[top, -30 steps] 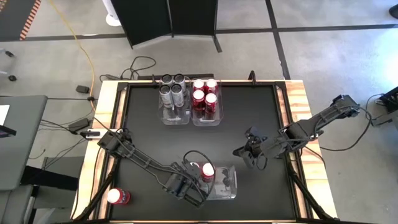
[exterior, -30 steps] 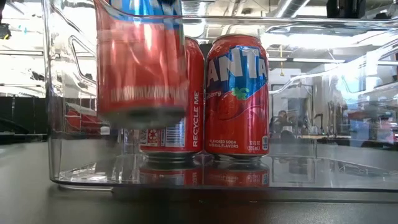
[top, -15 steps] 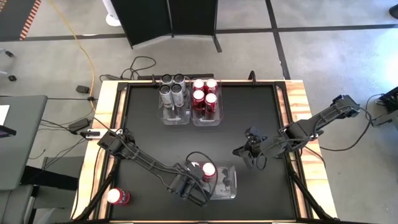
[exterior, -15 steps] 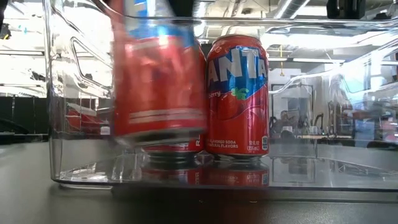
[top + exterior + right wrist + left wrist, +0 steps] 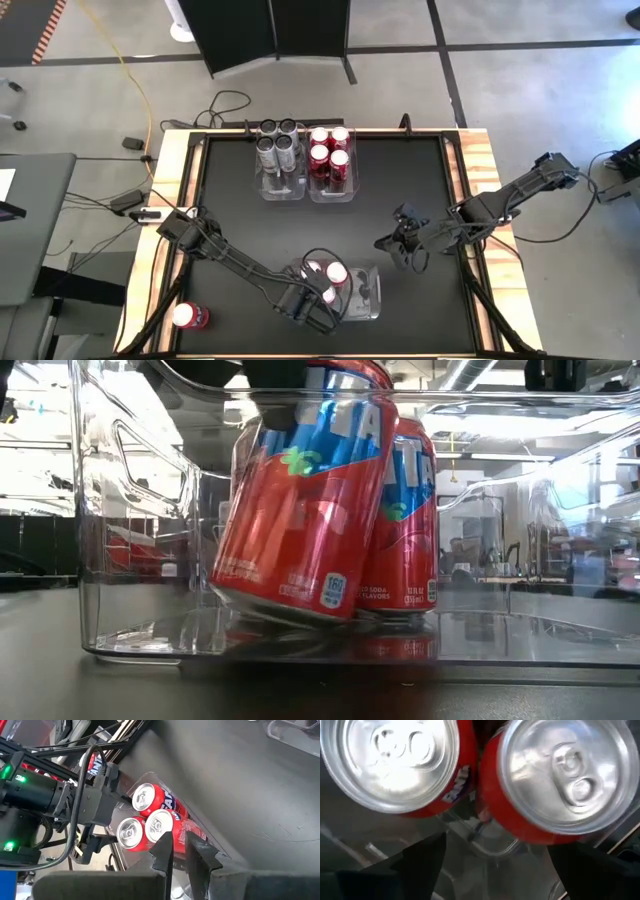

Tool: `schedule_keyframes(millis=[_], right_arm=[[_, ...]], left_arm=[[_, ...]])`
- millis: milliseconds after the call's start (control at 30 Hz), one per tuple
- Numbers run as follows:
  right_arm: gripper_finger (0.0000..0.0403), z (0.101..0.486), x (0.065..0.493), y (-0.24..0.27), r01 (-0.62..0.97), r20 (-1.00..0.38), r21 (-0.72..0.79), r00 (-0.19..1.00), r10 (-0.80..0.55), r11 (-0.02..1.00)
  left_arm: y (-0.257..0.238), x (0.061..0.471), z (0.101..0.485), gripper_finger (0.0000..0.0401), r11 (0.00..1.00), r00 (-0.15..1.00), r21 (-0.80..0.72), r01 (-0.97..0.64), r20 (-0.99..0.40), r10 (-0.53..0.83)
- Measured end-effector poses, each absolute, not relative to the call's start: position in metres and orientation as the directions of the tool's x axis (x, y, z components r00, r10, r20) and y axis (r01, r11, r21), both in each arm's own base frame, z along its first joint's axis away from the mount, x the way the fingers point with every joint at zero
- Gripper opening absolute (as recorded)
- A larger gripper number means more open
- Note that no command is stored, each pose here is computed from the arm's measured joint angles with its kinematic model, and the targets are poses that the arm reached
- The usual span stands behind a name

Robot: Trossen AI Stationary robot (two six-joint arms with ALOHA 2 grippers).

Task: Sort soda cans
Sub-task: Put the top orange soda can into the bottom transparent bin, then put the orange soda can into the bottom center transparent bin

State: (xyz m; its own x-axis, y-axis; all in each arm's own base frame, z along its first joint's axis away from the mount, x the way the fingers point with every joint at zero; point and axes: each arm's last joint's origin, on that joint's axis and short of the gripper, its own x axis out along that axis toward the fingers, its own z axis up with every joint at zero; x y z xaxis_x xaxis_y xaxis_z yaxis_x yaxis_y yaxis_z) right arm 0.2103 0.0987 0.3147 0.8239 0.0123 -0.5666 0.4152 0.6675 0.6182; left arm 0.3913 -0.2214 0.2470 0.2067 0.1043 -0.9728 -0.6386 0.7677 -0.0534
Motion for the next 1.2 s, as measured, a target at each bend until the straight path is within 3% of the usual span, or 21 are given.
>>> schedule_keyframes(millis=[367,767,1033,1200], right_arm=[[0.0066,0.315,0.21,0.099,0.414,-0.567,0.619,0.823,0.016,0.668],[0.0066,0.315,0.21,0.099,0.412,-0.568,0.618,0.823,0.018,0.67],[0.0066,0.315,0.211,0.098,0.414,-0.568,0.618,0.823,0.016,0.668],[0.0066,0.315,0.211,0.098,0.413,-0.568,0.617,0.823,0.015,0.669]], left_arm=[[-0.232,0.376,0.263,0.0334,0.774,0.177,-0.103,-0.624,-0.984,0.011],[-0.249,0.291,0.336,0.0334,0.719,0.176,-0.112,-0.686,-0.984,0.014],[-0.277,0.245,0.356,0.0334,0.828,0.102,-0.186,-0.529,-0.982,-0.156],[-0.293,0.229,0.353,0.0334,0.965,0.089,-0.17,-0.201,-0.984,-0.155]])
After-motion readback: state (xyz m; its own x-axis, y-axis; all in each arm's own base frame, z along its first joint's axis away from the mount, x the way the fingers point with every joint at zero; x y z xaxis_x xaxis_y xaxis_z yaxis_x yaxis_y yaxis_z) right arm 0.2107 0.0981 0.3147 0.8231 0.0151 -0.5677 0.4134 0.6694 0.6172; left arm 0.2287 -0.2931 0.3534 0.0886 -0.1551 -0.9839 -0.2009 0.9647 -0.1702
